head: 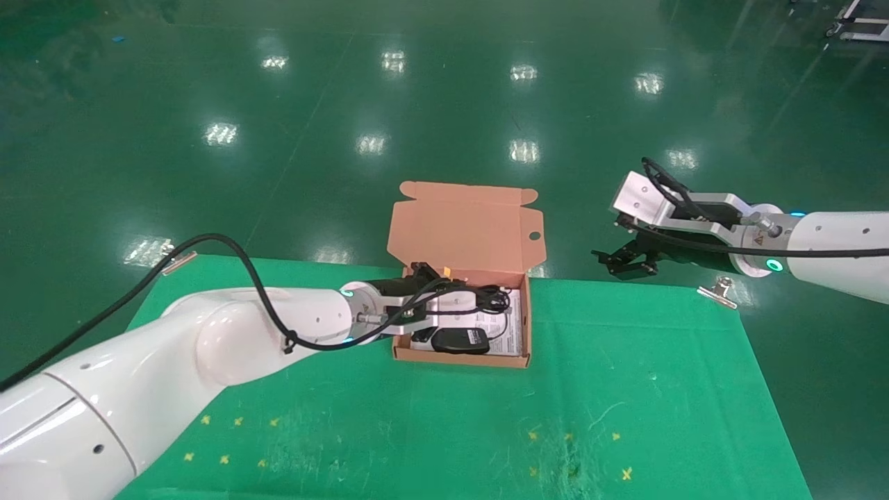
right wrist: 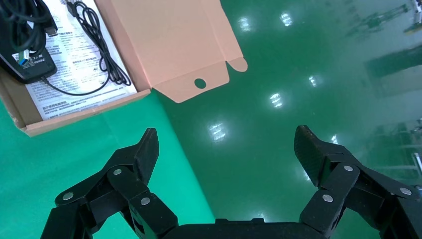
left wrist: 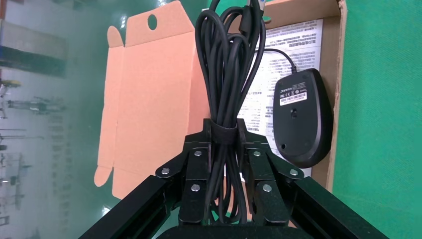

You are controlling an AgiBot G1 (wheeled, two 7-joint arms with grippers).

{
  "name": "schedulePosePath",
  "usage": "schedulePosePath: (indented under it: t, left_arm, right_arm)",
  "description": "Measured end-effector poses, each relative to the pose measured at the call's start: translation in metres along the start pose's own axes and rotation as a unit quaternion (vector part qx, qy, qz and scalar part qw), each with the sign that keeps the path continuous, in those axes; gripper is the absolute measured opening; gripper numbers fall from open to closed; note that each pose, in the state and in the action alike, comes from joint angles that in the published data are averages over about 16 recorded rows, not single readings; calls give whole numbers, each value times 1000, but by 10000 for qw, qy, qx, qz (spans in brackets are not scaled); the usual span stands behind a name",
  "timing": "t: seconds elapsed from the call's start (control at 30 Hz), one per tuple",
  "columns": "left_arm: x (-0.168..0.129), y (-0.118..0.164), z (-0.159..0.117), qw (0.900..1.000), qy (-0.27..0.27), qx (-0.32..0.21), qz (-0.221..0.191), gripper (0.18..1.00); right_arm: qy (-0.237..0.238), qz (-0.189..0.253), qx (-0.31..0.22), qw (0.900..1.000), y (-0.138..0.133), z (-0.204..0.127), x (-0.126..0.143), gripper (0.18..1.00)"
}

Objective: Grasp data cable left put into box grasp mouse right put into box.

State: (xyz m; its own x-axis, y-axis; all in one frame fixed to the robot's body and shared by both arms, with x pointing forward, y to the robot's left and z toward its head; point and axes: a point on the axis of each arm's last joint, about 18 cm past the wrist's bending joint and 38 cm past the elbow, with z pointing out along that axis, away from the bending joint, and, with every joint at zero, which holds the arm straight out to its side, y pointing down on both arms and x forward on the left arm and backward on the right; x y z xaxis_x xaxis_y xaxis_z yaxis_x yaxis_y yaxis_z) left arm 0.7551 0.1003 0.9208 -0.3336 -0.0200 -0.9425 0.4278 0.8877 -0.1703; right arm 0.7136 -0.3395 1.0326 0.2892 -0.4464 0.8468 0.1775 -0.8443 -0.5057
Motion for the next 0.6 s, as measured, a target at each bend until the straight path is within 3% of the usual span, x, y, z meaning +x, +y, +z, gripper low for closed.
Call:
schedulePosePath:
  t: [0.3, 0.6]
  left_arm:
    - [-6, 1, -4, 10000, -73, 17, -25, 345]
    - [-48, -1, -15, 9981, -612, 20, 1, 479]
  right_arm:
    - [52, -10, 41, 10000, -5, 1, 4, 1000]
    - [473, -304, 182, 9983, -30, -6, 38, 1000]
